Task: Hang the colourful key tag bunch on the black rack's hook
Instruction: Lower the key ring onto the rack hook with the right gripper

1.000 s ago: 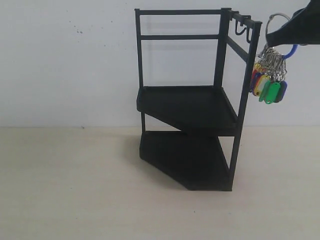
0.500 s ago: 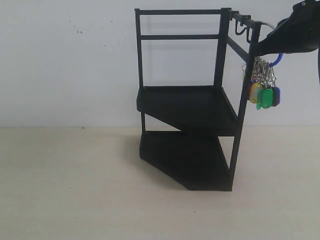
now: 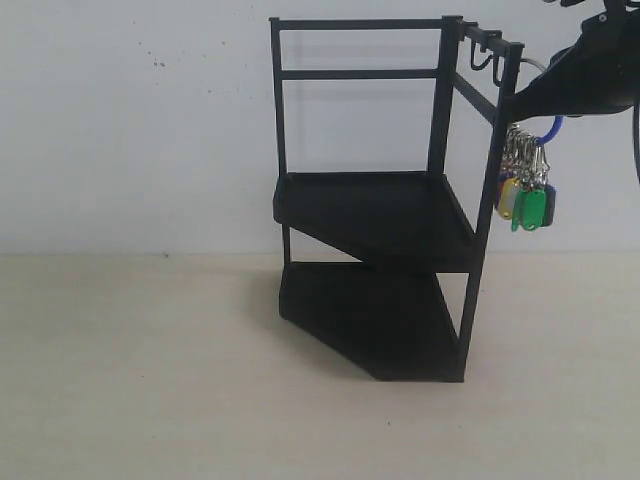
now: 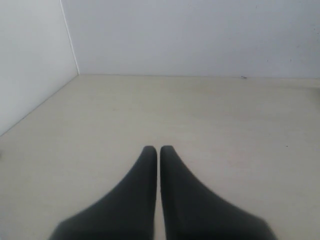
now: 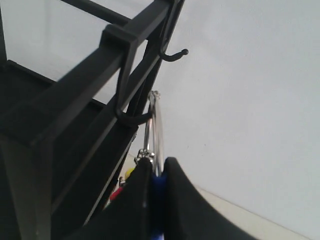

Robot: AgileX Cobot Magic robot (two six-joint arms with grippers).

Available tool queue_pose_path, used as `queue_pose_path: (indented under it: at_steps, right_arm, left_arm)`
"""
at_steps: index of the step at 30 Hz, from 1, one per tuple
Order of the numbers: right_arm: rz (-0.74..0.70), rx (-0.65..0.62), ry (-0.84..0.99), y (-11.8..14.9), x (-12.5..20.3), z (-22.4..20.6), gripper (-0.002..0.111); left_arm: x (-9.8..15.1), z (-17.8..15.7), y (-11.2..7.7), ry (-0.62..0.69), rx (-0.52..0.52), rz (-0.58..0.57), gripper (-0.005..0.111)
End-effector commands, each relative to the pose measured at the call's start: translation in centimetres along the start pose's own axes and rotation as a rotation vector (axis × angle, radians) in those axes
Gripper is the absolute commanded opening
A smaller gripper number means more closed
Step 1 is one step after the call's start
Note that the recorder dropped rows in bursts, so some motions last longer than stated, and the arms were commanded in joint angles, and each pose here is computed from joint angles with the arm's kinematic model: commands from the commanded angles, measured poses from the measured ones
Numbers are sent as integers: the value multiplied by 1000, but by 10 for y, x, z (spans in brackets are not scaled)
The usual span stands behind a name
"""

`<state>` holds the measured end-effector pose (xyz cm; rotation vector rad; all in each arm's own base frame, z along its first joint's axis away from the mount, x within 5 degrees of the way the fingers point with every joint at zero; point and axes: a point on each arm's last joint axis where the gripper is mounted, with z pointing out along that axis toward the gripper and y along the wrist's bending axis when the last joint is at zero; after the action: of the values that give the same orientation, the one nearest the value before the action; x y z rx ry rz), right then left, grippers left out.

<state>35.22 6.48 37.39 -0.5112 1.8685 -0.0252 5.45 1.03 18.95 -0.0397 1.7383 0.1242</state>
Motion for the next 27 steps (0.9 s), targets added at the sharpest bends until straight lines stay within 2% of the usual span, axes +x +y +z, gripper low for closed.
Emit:
queue_pose_path:
  at_steps: [1,27]
  right_arm:
    - [5,4,-18,0,-3,-1,0]
    - [-21,-19,11,2,0,-1,1]
  left_arm:
    - [-1,0,0,1,1,-5,4]
    - [-1,0,0,1,1,-5,4]
